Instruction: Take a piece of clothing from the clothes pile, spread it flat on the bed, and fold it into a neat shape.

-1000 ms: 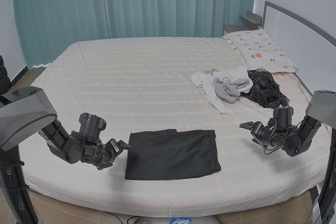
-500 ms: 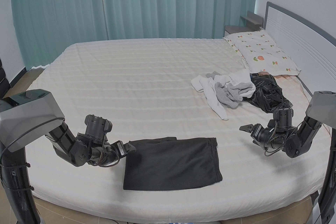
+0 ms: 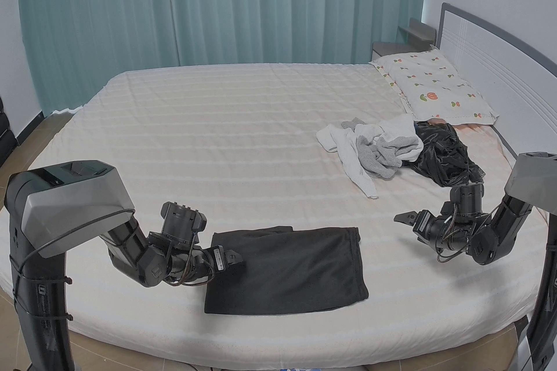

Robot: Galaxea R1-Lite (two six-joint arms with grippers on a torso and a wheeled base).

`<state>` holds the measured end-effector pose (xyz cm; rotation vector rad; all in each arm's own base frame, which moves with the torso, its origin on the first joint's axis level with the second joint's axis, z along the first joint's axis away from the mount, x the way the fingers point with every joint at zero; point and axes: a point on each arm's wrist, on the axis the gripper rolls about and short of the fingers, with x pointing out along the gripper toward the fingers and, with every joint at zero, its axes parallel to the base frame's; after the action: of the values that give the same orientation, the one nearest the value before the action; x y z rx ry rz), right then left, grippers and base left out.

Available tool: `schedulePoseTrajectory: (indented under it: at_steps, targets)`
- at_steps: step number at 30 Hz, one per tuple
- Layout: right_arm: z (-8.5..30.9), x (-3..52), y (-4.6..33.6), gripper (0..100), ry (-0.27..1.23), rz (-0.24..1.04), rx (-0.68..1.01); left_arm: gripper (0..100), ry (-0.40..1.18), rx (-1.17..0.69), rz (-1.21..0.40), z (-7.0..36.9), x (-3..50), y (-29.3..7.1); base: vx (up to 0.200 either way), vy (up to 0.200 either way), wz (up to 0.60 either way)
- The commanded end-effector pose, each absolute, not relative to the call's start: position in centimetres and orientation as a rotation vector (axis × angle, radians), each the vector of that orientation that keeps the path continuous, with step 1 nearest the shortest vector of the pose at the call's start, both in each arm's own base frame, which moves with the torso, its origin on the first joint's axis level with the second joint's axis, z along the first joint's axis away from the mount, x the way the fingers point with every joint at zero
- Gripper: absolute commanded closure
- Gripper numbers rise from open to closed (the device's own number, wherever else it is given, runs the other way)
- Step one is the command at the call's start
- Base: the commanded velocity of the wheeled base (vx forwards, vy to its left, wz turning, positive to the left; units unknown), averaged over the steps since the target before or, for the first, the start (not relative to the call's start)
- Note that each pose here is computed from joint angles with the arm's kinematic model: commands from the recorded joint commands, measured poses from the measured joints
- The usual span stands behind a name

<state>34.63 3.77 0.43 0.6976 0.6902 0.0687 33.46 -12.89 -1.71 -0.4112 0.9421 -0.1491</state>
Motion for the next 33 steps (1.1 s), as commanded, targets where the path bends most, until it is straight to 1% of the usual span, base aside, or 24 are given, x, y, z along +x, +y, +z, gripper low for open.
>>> schedulePoseTrajectory:
  at_steps: [1, 5, 10, 12, 21, 22, 33]
  targets:
    - [0.1, 34.9, 3.8, 0, 0.693, 0.072, 0.697, 0, 0.963, -0.394, -0.150, -2.4, 33.2, -13.1, 0.000, 0.000, 0.00]
    - [0.1, 34.8, 4.5, 0, 0.700, 0.089, 0.692, 0, 0.949, -0.395, -0.159, -2.3, 33.5, -13.4, 0.000, 0.000, 0.00]
    - [0.6, 35.1, 5.0, 0, 0.684, 0.107, 0.688, 0, 0.939, -0.376, -0.186, -2.7, 34.1, -15.0, 0.000, 0.000, 0.00]
    - [0.7, 35.1, 5.1, 0, 0.681, 0.110, 0.688, 0, 0.922, -0.374, -0.178, -2.6, 34.5, -15.2, 0.000, 0.000, 0.00]
    - [0.7, 35.3, 5.4, 0, 0.680, 0.118, 0.687, 0, 0.938, -0.361, -0.188, -2.8, 34.2, -15.7, 0.000, 0.000, 0.00]
    - [0.7, 35.3, 5.4, 0, 0.680, 0.118, 0.687, 100, 0.938, -0.361, -0.188, -2.8, 34.2, -15.7, 0.000, 0.000, 0.00]
    - [0.3, 34.8, 5.3, 0, 0.709, 0.107, 0.685, 100, 0.936, -0.353, -0.170, -2.9, 33.8, -15.6, 0.000, 0.000, 0.00]
